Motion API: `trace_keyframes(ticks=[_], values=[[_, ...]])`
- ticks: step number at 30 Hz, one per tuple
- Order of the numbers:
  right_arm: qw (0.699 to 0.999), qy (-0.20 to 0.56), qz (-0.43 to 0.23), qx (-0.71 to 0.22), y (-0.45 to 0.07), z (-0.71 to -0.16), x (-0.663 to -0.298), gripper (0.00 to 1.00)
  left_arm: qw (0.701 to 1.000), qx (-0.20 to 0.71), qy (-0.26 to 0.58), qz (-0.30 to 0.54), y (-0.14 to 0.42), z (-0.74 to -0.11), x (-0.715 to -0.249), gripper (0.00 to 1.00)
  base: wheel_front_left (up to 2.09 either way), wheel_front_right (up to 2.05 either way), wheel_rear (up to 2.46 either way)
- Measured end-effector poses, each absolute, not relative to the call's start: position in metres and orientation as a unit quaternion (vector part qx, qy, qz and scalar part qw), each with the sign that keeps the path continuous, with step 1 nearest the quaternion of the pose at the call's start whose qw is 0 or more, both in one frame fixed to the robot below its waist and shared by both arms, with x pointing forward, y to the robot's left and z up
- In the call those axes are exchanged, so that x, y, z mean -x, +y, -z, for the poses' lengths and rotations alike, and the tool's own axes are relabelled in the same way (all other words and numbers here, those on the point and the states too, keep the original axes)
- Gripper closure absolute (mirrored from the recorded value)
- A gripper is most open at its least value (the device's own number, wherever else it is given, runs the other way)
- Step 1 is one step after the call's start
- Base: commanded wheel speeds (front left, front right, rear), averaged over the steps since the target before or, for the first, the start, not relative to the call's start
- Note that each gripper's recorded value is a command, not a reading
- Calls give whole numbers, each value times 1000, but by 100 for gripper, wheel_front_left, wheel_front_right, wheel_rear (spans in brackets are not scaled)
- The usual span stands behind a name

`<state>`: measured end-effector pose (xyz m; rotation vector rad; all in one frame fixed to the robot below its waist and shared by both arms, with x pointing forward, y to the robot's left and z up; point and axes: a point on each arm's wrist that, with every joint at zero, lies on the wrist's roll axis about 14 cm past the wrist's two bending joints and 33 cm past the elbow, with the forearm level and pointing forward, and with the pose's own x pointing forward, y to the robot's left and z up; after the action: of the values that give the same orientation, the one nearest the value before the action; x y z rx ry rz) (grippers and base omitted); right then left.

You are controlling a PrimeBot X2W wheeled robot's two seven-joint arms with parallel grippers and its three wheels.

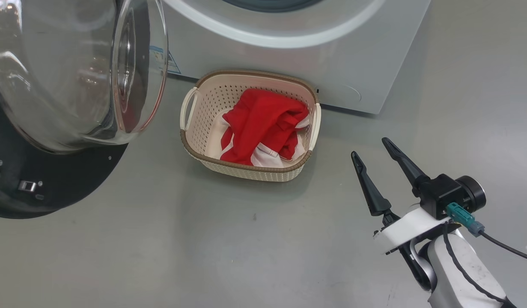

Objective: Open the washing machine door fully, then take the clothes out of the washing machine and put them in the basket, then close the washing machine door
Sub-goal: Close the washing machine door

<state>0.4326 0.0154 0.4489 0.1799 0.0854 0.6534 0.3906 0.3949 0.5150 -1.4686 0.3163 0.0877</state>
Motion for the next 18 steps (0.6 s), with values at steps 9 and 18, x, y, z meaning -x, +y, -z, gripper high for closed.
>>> trace_keyframes(ticks=[9,18], values=[[945,31,-314,-87,11,-461,-428,0,716,676,169,43,356,-521,-388,100,0,0,0],[947,22,-307,-90,8,-471,-424,0,698,680,194,115,313,-523,-387,100,0,0,0]])
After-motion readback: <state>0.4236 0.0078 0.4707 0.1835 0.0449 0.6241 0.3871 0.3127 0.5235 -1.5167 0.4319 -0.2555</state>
